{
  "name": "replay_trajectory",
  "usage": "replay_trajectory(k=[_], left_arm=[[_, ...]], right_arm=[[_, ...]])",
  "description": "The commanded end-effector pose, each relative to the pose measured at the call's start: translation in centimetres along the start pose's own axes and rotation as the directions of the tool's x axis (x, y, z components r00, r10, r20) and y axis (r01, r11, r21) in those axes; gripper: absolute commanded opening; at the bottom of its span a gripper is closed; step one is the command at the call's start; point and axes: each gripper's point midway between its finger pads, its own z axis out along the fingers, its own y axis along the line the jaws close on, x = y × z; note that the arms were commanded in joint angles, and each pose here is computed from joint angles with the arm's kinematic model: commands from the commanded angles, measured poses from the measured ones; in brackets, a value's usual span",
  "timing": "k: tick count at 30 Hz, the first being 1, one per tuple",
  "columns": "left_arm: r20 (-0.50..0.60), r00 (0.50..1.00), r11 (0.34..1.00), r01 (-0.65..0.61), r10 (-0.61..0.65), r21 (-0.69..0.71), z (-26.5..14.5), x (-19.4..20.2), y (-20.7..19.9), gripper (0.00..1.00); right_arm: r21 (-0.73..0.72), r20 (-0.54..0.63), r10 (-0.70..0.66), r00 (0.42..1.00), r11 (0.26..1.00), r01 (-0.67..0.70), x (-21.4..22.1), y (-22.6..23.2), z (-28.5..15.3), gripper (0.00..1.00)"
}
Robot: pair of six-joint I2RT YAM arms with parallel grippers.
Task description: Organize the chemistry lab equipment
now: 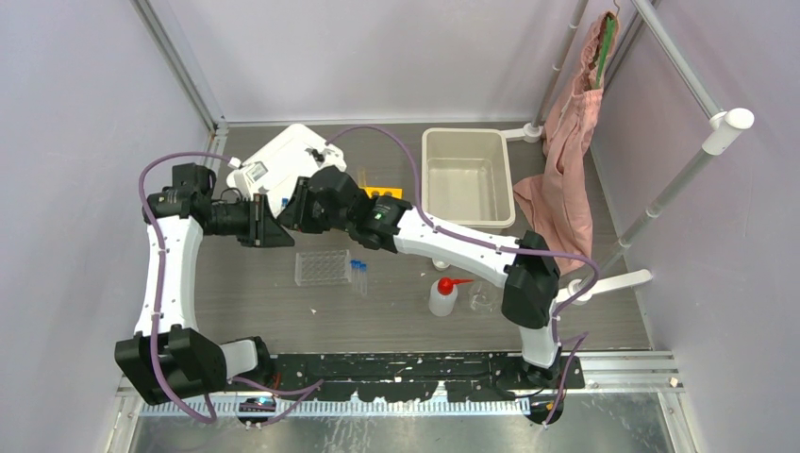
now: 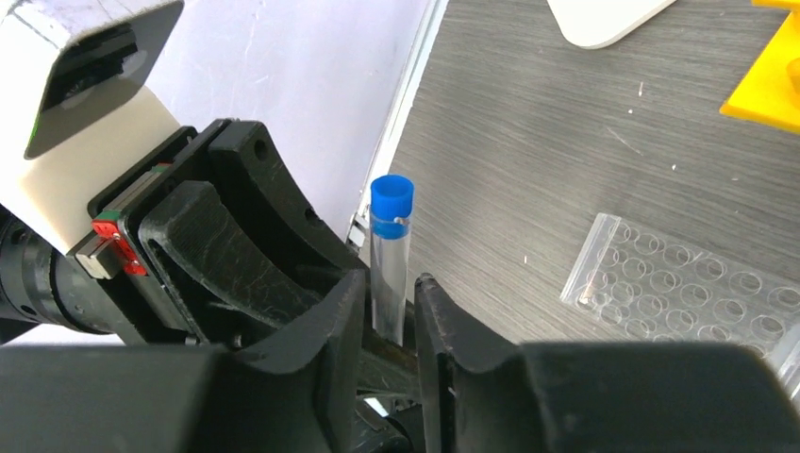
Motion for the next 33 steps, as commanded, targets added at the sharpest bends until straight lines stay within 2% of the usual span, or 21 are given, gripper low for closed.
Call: replay_trajectory(k=[1,2,5,11,16,22,25,28,29,30,33], left_arm=[[0.038,0.995,0.996,-0.087,0.087,0.005,-0.4,-1.0,-0.4,0.08],[0.037,0.995,0.996,-0.094,0.094,0.008,-0.4,-0.9,-0.5,0.08],[0.039,0.992,0.992,-0.125,0.124,0.013,-0.5,-0.7,-0.6,0.08],[0.055,0.979,0.980,-0.199,0.198,0.011,-0.7,-0.3,-1.0,0.07],[0.068,0.971,0.973,-0.232,0.230,0.009,-0.9,-0.3,-1.4,0.06],[0.068,0.968,0.970,-0.243,0.242,0.014,-0.9,-0.1,-1.6,0.05],[0.064,0.968,0.970,-0.244,0.243,0.015,-0.9,0.0,-1.5,0.05],[0.059,0.970,0.972,-0.236,0.235,0.017,-0.8,0.1,-1.4,0.07],[0.056,0.972,0.973,-0.231,0.230,0.015,-0.8,0.1,-1.3,0.12],[0.053,0.974,0.975,-0.222,0.221,0.008,-0.7,0.1,-1.0,0.22],[0.043,0.983,0.983,-0.180,0.181,-0.027,-0.6,-0.2,-0.1,0.74]], right_arm=[[-0.055,0.004,-0.022,1.000,0.998,0.022,-1.2,2.7,-1.2,0.42],[-0.044,0.003,-0.026,1.000,0.999,0.026,-1.7,2.7,-1.3,0.49],[-0.006,-0.028,-0.043,0.999,0.999,0.043,-2.5,2.1,-1.6,0.61],[-0.044,-0.160,-0.068,0.985,0.997,0.061,-2.6,2.2,-1.6,0.62],[-0.066,-0.236,-0.080,0.968,0.996,0.066,-2.1,2.6,-1.6,0.54],[-0.059,-0.233,-0.079,0.969,0.996,0.067,-2.4,2.3,-1.5,0.40],[-0.059,-0.223,-0.081,0.972,0.996,0.069,-2.9,2.3,-1.6,0.32],[-0.054,-0.213,-0.083,0.974,0.996,0.073,-3.3,2.1,-1.8,0.20],[-0.051,-0.208,-0.088,0.974,0.996,0.079,-3.5,2.1,-1.9,0.16],[-0.046,-0.205,-0.096,0.974,0.995,0.088,-3.5,2.0,-2.0,0.12],[-0.020,-0.178,-0.130,0.976,0.992,0.128,-4.2,1.5,-2.7,0.05]])
